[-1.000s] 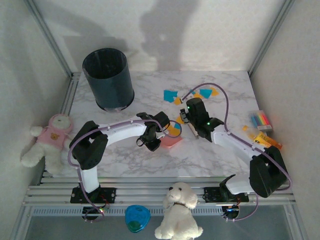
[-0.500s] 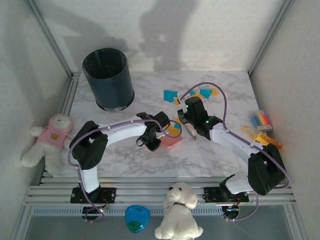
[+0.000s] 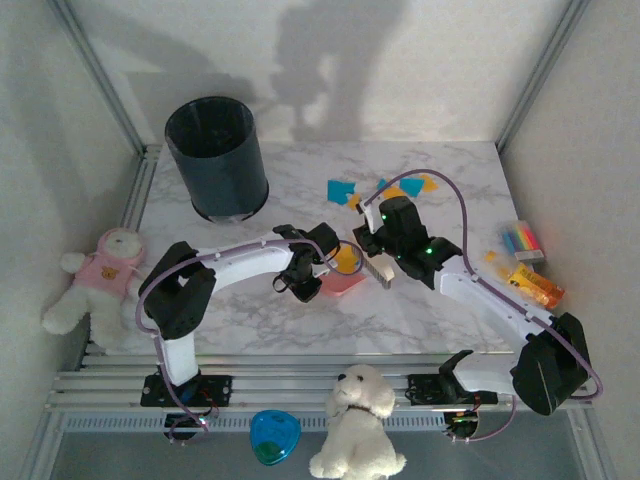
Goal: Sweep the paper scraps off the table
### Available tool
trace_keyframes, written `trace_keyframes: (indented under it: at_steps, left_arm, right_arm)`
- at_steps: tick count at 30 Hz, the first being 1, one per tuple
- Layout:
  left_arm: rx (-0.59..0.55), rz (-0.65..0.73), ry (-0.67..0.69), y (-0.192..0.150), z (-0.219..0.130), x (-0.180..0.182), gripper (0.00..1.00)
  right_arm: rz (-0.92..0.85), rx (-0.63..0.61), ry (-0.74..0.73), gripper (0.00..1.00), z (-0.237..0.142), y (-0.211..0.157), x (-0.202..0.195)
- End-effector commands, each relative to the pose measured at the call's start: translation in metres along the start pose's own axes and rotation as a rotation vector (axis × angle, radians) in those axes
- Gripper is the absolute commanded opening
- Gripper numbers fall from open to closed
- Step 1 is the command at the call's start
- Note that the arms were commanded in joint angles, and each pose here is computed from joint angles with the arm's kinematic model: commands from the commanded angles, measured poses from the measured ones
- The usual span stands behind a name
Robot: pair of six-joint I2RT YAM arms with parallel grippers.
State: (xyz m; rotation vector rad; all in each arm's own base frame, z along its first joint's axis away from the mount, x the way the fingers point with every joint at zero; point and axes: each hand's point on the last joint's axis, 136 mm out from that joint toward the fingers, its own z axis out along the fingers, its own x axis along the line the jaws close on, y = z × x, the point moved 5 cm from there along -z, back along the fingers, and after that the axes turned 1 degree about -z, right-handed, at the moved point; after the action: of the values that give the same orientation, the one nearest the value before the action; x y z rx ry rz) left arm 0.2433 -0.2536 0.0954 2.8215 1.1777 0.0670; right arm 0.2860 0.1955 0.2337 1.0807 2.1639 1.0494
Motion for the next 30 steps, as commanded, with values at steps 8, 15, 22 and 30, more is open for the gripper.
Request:
trace_keyframes:
  at_steps: [8,15,22,30]
  left_arm:
    - [0.028,0.005,0.026,-0.004,-0.004,0.005,0.0]
    - [0.023,0.01,0.026,-0.004,-0.006,0.005,0.0]
    - [0.023,0.01,0.027,-0.005,-0.006,0.006,0.0]
    - [0.027,0.011,0.027,-0.004,-0.005,0.006,0.0]
  right_arm:
    - [0.086,-0.116,-0.302,0.0,0.001,0.019,-0.035]
    - [0.092,-0.1,-0.293,0.0,0.032,0.013,-0.031]
    - [0.065,-0.017,-0.19,0.0,0.048,-0.004,-0.017]
    - [0.08,0.007,0.017,0.0,0.038,-0.015,0.008]
